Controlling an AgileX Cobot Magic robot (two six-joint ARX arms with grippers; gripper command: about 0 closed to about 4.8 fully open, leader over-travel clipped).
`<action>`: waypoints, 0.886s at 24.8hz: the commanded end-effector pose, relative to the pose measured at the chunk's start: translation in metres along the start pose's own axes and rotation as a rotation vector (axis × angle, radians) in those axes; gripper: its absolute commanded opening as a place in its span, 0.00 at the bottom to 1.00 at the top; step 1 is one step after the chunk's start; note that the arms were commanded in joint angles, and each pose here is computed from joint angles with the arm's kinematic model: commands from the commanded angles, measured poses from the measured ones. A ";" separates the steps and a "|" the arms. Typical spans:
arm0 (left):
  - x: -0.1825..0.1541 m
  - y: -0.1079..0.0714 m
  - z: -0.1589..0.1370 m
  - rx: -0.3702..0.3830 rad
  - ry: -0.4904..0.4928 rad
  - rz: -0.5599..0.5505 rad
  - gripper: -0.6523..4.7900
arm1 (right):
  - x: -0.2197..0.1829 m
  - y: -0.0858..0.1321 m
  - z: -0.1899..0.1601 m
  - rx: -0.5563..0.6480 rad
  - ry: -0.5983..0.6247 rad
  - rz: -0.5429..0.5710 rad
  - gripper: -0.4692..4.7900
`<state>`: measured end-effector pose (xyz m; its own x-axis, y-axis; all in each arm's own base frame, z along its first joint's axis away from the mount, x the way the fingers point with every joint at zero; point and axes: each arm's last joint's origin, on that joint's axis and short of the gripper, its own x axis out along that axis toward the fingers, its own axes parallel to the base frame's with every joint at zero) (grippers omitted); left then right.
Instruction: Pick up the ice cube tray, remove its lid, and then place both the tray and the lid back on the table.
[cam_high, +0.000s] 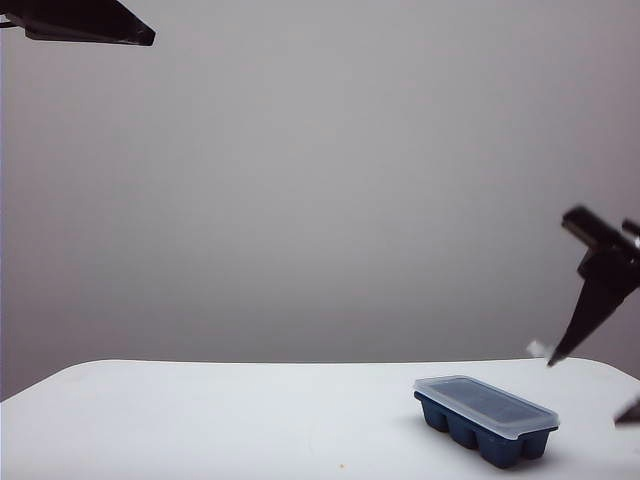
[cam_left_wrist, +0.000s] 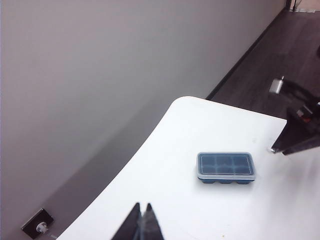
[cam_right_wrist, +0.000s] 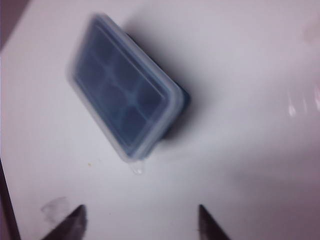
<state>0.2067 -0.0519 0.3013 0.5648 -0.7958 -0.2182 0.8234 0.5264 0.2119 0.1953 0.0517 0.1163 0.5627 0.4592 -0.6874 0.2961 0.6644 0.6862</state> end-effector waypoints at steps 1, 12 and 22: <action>0.000 0.000 0.002 0.015 -0.013 -0.003 0.12 | 0.016 0.000 0.008 0.085 0.020 0.109 0.72; 0.006 0.003 -0.005 -0.010 0.008 -0.015 0.12 | 0.049 -0.014 0.012 0.185 0.017 0.112 0.62; 0.015 0.006 -0.013 -0.038 0.034 -0.039 0.12 | 0.058 -0.002 0.024 0.170 0.000 0.130 0.49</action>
<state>0.2208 -0.0554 0.2857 0.5410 -0.7965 -0.2699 0.8408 0.5188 0.1543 0.2428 0.0606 0.0789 0.6065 0.5190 -0.6024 0.3620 0.4943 0.7903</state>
